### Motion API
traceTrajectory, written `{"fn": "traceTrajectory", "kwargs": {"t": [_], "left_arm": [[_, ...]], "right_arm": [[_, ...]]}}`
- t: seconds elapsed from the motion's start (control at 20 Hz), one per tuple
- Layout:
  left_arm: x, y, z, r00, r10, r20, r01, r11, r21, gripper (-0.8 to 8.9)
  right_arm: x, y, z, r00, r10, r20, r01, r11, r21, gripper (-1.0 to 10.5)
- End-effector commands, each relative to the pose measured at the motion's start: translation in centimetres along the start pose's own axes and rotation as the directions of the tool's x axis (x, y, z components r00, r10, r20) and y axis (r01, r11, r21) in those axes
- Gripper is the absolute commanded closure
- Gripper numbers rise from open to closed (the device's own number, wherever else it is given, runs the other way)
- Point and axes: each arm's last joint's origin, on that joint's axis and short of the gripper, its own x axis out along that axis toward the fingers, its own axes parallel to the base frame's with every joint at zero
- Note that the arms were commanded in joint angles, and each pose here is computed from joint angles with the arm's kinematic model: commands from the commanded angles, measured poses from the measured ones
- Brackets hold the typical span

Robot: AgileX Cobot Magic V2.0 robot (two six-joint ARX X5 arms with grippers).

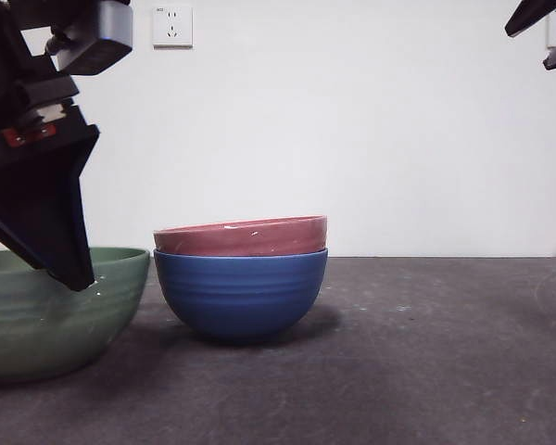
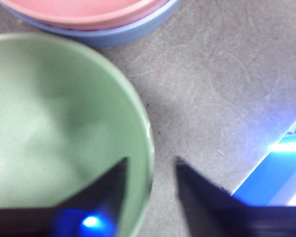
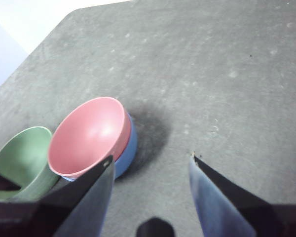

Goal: Pick up the green bowl on the top,put the green bowl on the left,pick up the red bowl in the middle,put the red bowl on the right

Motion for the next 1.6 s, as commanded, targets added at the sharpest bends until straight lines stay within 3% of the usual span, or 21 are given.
{"fn": "traceTrajectory", "kwargs": {"t": [0.05,0.2,0.4,0.6,0.8,0.9,1.1,1.2,1.5,1.6], "left_arm": [[-0.4,0.0,0.4,1.000,-0.004,0.023,0.005,0.998,-0.057,3.78],[-2.9,0.0,1.5,0.995,-0.002,0.100,0.011,0.996,-0.090,3.78],[-7.9,0.7,1.9,0.978,0.079,0.193,-0.056,0.991,-0.125,3.78],[-12.9,2.5,0.7,0.948,0.199,0.248,-0.153,0.969,-0.193,3.78],[-15.1,4.9,-1.9,0.927,0.326,0.188,-0.260,0.916,-0.305,3.78],[-15.6,5.7,-2.8,0.930,0.332,0.160,-0.258,0.897,-0.359,3.78],[-16.0,6.3,-3.4,0.939,0.286,0.190,-0.195,0.899,-0.392,3.78],[-15.9,6.4,-3.3,0.940,0.277,0.197,-0.184,0.902,-0.390,3.78],[-15.9,6.4,-3.3,0.940,0.278,0.198,-0.186,0.903,-0.388,3.78],[-15.9,6.4,-3.3,0.940,0.278,0.198,-0.186,0.903,-0.388,3.78]], "right_arm": [[0.3,0.5,0.4,1.000,0.031,0.003,-0.031,0.999,-0.040,6.9],[1.4,2.0,1.7,0.994,0.106,-0.041,-0.110,0.986,-0.127,6.9],[4.2,5.0,4.6,0.956,0.191,-0.221,-0.245,0.937,-0.248,6.9],[8.5,8.6,6.5,0.891,0.162,-0.424,-0.334,0.867,-0.370,6.9],[13.0,12.3,6.4,0.845,0.106,-0.524,-0.388,0.797,-0.463,7.0],[15.0,13.8,5.6,0.824,0.090,-0.560,-0.416,0.767,-0.488,7.0],[18.6,15.8,2.6,0.773,0.015,-0.635,-0.460,0.703,-0.543,7.0],[20.2,16.2,1.2,0.751,-0.011,-0.660,-0.471,0.692,-0.547,7.0],[23.1,15.9,-1.0,0.709,-0.035,-0.705,-0.492,0.692,-0.529,7.0],[23.4,15.9,-1.3,0.703,-0.035,-0.711,-0.501,0.685,-0.529,7.7]]}}
